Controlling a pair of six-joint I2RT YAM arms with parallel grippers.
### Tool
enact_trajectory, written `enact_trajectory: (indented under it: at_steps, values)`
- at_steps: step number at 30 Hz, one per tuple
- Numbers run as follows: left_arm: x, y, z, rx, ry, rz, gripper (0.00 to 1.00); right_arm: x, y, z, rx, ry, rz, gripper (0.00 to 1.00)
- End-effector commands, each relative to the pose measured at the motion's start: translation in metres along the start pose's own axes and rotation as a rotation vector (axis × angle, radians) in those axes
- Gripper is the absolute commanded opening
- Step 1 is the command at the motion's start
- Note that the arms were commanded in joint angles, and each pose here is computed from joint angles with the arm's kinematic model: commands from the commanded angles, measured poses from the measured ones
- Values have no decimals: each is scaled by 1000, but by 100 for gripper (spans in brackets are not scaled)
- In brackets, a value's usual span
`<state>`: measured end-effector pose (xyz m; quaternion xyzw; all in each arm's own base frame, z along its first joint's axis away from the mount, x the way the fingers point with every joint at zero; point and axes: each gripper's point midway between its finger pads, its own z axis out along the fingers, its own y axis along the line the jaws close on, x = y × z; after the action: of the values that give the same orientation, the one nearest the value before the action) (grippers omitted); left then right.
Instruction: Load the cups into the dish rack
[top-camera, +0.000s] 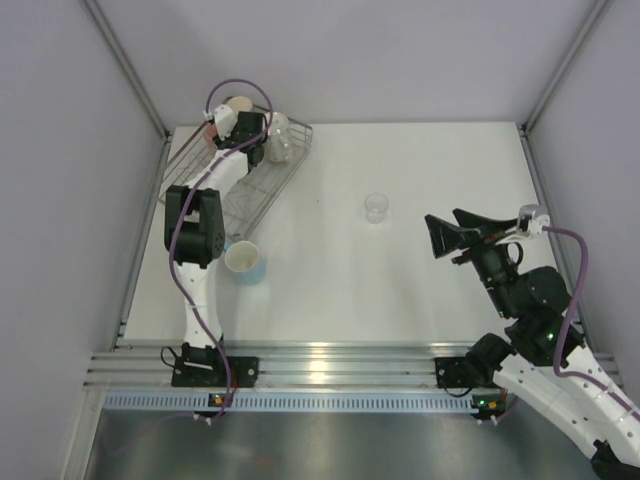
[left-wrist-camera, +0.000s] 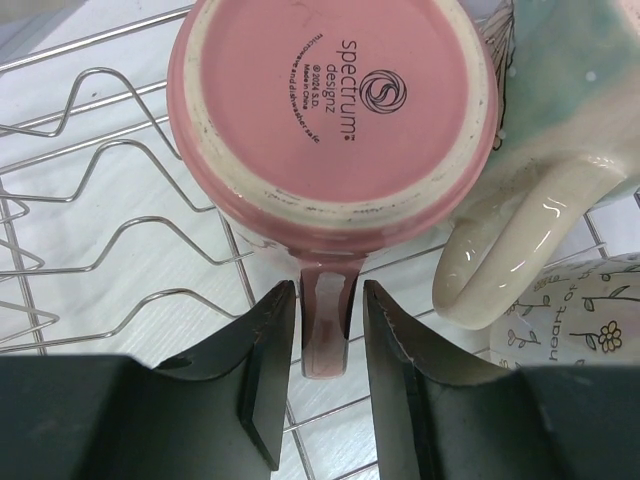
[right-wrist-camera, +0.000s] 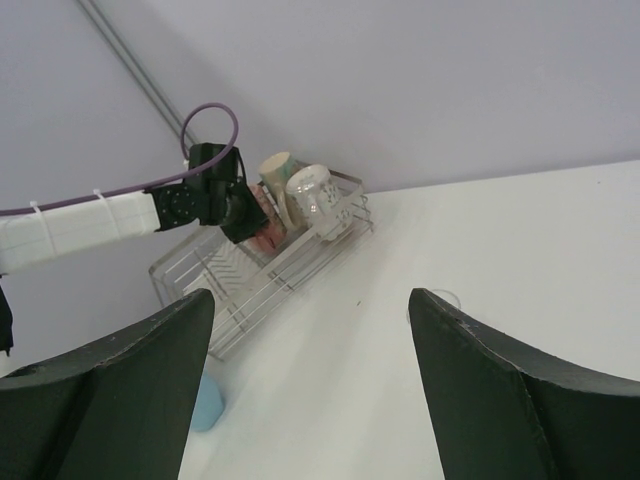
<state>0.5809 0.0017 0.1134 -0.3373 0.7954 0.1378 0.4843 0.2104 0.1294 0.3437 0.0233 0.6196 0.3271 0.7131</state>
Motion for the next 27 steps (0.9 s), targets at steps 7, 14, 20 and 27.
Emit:
enact_trajectory:
  at_steps: [7, 14, 20, 27]
  values:
    - [-52, -12, -24, 50, -97, -54, 40, -8, 2, -2, -6, -25, 11, 80]
    - [-72, -10, -49, 46, -149, -9, 47, -9, 6, -3, -18, -20, 26, 80]
    - [-86, -19, -80, 101, -173, 50, 50, -7, 0, -7, 17, 14, 1, 80]
    - [-96, -13, -128, 208, -175, 135, 53, 3, -6, -14, 48, 96, -21, 80]
